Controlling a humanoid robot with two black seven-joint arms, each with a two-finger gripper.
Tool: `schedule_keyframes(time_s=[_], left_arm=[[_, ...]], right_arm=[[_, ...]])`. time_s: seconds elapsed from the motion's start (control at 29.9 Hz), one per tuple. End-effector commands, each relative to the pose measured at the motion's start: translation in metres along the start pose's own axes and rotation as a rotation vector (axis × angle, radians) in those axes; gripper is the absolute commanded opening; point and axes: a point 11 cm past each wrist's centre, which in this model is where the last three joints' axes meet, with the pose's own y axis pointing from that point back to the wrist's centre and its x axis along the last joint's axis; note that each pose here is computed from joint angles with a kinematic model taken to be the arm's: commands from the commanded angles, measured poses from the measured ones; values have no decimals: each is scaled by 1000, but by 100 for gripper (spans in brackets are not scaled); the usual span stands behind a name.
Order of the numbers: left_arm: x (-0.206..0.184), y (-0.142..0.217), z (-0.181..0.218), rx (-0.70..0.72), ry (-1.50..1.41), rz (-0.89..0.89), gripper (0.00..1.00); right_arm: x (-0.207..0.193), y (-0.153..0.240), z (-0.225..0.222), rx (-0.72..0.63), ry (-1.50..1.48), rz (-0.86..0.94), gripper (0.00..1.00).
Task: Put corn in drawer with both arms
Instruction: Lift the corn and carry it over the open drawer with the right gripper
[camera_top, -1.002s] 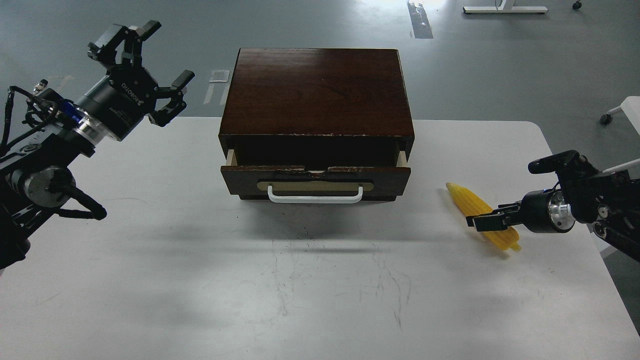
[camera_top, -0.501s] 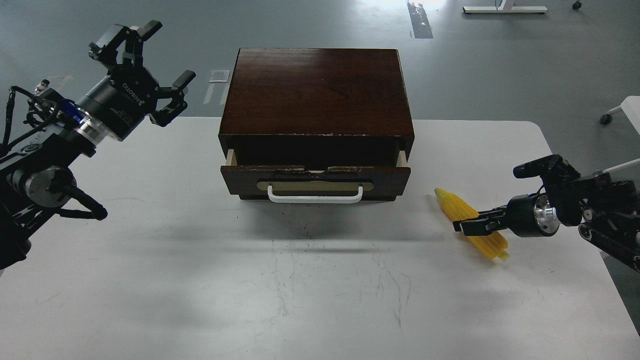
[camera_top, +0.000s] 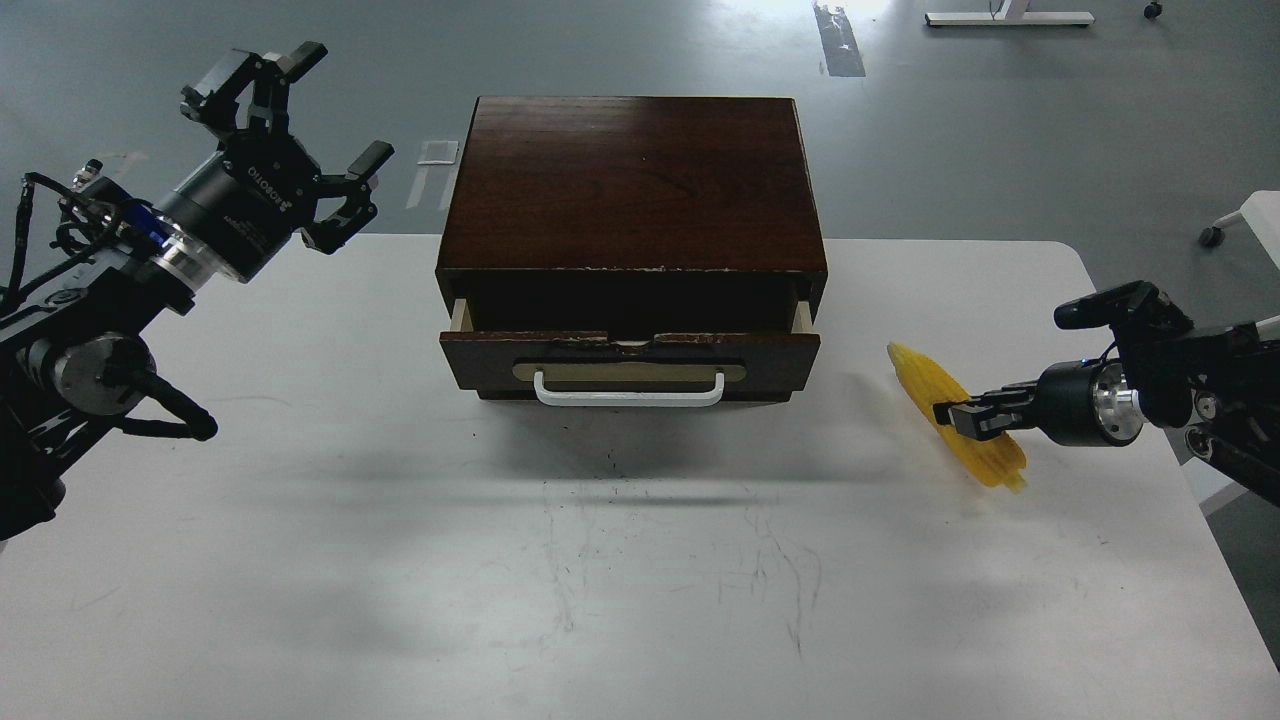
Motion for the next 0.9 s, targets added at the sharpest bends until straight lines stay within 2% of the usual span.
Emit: schedule_keyframes(time_s=[0.0,0.17,0.2,0.37,0.4,0.57,0.77,0.87], left_arm=[[-1,-1,0,-1,2,0,99],[-3,-1,-1,-1,4,-7,99],[-3,-2,-1,-1,4,-7,99],[-5,-2,1,-4,3,-14,99],[-5,-2,1,-4,3,-14,99],[-4,-3,6,-19,1,-10,99],[-4,-3,6,-19,1,-10,99],[-3,-3,6,-19,1,-9,99]], right_arm=[[41,21,-3,-9,58,68,24],[130,54,-37,12,203,206,25],[130,54,-37,12,203,207,25],[190,66,-104,71,411,218,28],[190,66,-105,72,411,218,28],[216,61,-175,148,600,197,28],[209,49,-227,214,763,136,28],[206,42,-237,211,834,119,28]])
